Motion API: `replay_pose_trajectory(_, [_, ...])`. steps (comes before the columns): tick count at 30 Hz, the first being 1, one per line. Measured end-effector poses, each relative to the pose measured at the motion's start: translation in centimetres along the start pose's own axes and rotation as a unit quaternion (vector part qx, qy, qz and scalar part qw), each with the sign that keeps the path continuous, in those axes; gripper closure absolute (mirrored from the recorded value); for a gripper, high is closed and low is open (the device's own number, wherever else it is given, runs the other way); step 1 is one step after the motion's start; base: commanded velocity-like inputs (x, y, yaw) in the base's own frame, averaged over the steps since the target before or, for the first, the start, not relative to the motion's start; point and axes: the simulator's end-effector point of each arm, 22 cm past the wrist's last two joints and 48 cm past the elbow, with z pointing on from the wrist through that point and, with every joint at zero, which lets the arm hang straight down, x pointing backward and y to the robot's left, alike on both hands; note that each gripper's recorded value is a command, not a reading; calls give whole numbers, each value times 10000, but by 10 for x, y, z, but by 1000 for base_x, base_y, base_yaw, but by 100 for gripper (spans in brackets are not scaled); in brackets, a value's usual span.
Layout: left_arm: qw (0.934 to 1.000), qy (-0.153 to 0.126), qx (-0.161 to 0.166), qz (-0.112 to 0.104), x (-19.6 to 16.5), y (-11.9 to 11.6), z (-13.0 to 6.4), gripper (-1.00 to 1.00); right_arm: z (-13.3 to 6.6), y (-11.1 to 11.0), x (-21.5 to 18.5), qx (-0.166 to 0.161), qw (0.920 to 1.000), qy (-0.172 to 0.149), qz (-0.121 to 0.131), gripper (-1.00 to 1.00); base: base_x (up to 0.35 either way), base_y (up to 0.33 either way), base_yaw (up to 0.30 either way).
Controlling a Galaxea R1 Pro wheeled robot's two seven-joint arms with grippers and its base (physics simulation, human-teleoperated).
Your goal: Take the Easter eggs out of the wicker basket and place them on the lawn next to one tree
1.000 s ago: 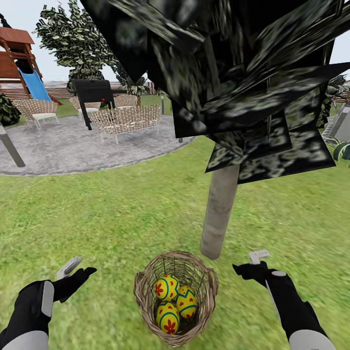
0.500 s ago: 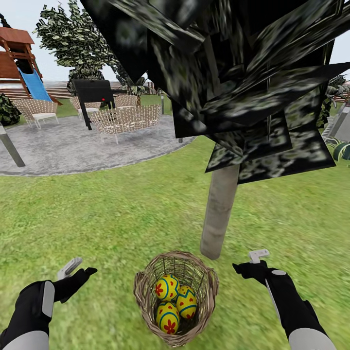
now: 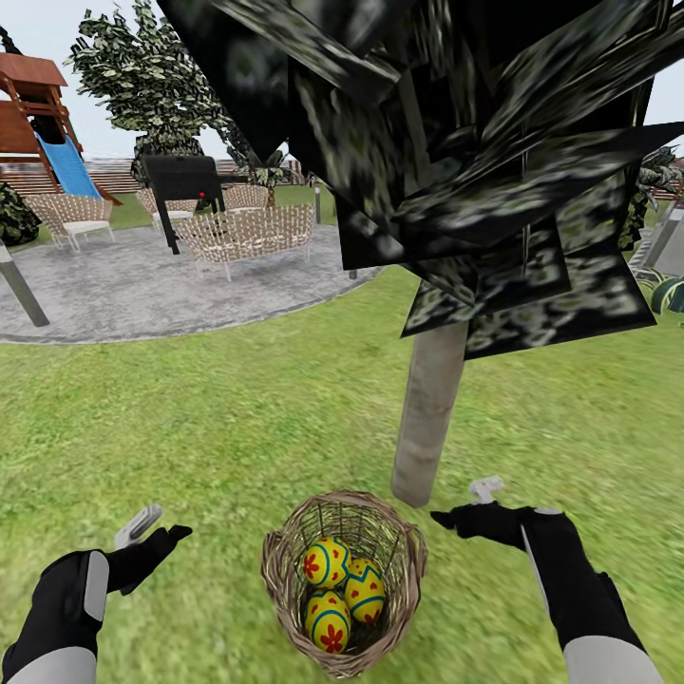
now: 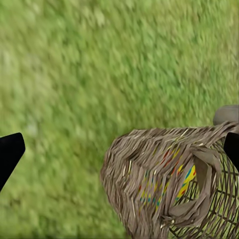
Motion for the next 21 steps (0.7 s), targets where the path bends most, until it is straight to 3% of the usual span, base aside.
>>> replay_pose_trajectory(2, [10000, 0, 0, 0, 0, 0, 0, -100, -1, 12, -3, -177, 9998, 42, -76, -100, 0, 0, 0])
replay_pose_trajectory(6, [10000, 11, 0, -3, 1, 0, 0, -100, 10, 61, -1, -613, 9949, 345, -717, -100, 0, 0, 0])
replay_pose_trajectory(10, [10000, 24, -10, -6, 2, 1, 1, -100, 14, 80, 1, -754, 9916, 424, -957, -100, 0, 0, 0])
replay_pose_trajectory(15, [10000, 94, -12, -20, 7, 2, 4, -100, 24, 123, 14, -1053, 9798, 680, -1562, -100, 0, 0, 0])
replay_pose_trajectory(21, [9999, 112, -12, -23, 9, 2, 5, -100, 35, 161, 13, -1161, 9753, 657, -1759, -100, 0, 0, 0])
